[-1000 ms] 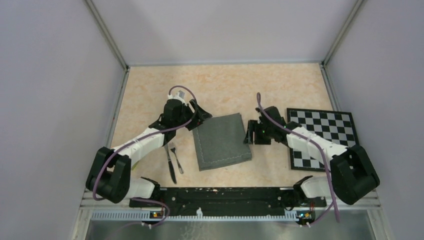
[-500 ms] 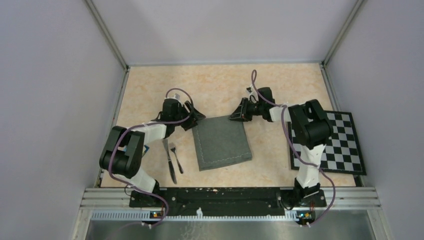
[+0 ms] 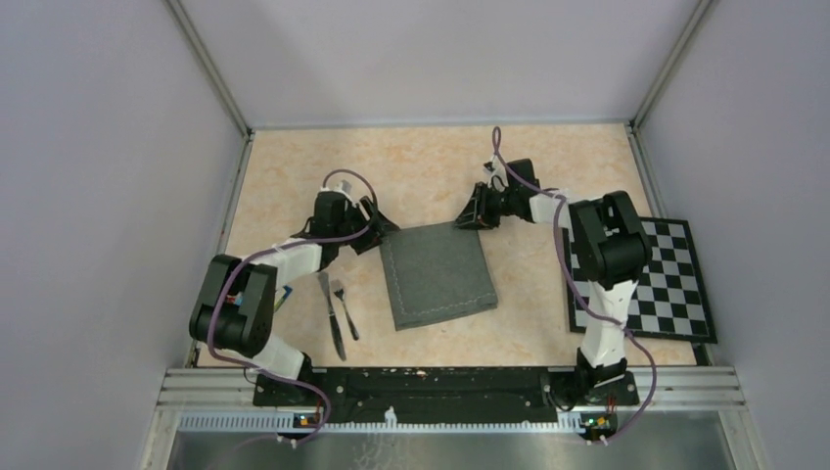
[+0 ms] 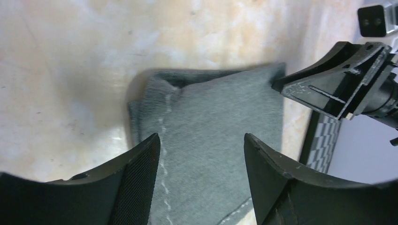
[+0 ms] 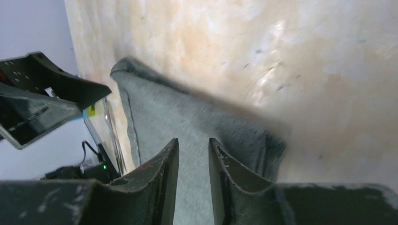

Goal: Fold the napkin into a case and place the utensils inside
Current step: Smooth out the lower triangle-folded napkin at the center of the board.

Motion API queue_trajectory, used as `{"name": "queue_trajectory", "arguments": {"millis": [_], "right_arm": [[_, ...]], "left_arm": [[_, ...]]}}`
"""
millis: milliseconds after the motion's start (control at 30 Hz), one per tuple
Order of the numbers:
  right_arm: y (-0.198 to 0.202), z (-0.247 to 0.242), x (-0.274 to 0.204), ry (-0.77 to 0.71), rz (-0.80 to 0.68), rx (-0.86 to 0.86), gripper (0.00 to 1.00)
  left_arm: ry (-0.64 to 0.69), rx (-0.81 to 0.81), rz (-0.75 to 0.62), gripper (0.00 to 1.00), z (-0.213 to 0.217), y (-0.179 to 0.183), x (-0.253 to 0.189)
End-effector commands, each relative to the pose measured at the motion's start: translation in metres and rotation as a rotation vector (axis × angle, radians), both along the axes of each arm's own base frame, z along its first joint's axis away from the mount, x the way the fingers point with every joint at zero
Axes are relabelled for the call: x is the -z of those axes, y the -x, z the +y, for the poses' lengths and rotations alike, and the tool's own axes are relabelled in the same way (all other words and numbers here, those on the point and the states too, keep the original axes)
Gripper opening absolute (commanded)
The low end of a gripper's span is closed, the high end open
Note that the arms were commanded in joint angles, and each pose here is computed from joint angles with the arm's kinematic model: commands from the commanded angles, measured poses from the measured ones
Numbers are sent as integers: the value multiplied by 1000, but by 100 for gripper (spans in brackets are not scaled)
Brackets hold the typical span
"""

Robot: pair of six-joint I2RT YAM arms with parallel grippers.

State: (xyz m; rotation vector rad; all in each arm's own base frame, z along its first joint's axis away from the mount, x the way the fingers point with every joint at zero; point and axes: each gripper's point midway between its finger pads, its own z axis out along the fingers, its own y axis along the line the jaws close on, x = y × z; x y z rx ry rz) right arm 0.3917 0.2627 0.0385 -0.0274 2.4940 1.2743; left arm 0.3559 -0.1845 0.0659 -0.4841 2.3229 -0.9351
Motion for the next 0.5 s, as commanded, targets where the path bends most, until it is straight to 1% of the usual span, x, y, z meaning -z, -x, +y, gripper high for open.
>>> {"name": "queue_trajectory", "arguments": {"millis": [0, 100, 167, 233, 367, 467], "right_arm": [[7, 11, -68, 10, -135, -59, 32], [35, 9, -65, -21, -85, -67, 32], [54, 4, -57, -33, -53, -65, 32], [76, 0, -47, -50, -27, -76, 31], [118, -18, -21, -39, 36, -59, 27], [142, -34, 6, 29, 74, -47, 26]], "left_arm": [[64, 74, -157, 72, -14, -8, -71], [124, 98, -162, 73, -24, -10, -79], [158, 121, -133, 72, -31, -12, -69], [156, 112, -107, 72, -32, -17, -50], [81, 65, -47, 71, -23, -28, -1], [15, 52, -17, 70, -16, -31, 21]]}}
